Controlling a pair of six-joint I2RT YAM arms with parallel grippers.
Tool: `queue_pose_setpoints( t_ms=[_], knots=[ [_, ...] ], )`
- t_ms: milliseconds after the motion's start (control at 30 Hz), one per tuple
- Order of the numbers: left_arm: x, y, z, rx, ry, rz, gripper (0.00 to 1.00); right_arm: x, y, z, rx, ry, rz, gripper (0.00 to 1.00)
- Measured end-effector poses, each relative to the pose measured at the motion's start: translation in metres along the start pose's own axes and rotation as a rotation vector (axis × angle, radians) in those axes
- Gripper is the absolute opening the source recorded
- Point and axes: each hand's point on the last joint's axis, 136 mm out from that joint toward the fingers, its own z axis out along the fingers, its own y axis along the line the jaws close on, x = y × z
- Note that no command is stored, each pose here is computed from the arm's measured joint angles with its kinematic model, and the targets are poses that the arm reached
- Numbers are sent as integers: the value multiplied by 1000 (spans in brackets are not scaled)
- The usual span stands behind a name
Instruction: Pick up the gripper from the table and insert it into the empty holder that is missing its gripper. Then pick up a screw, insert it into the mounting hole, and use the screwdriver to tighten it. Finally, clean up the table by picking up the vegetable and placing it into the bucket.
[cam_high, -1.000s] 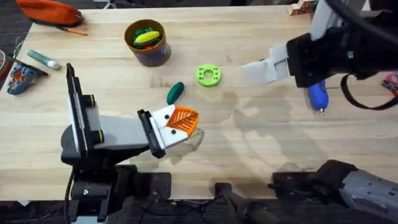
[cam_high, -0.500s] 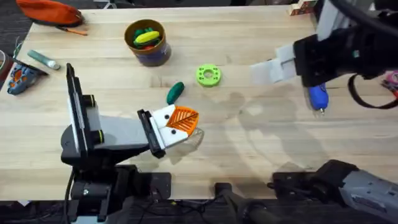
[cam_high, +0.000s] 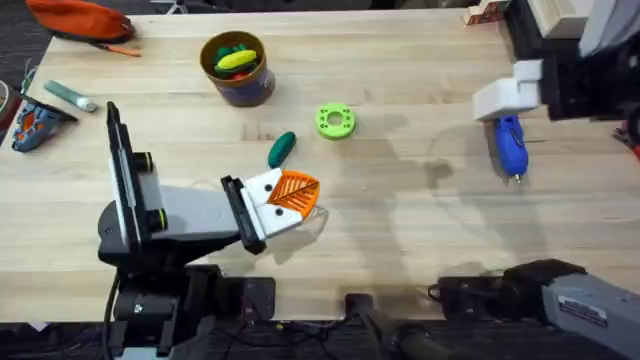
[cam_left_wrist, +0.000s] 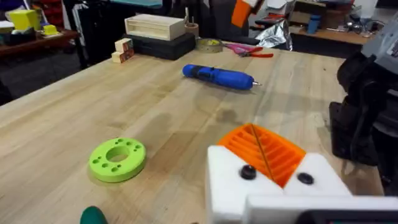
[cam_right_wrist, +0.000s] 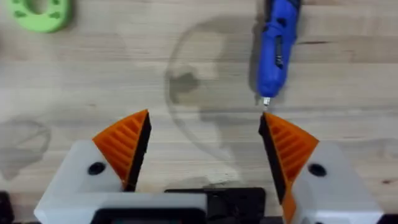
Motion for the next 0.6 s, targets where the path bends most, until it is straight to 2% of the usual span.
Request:
queue_pose_setpoints(
  t_ms=[300,600],
  knots=[
    [0,0,0,0,0,1,14,-22,-45,19,93,25,99,995],
    [0,0,0,0,0,1,14,-40,-82,76,106,139,130,994]
  ],
)
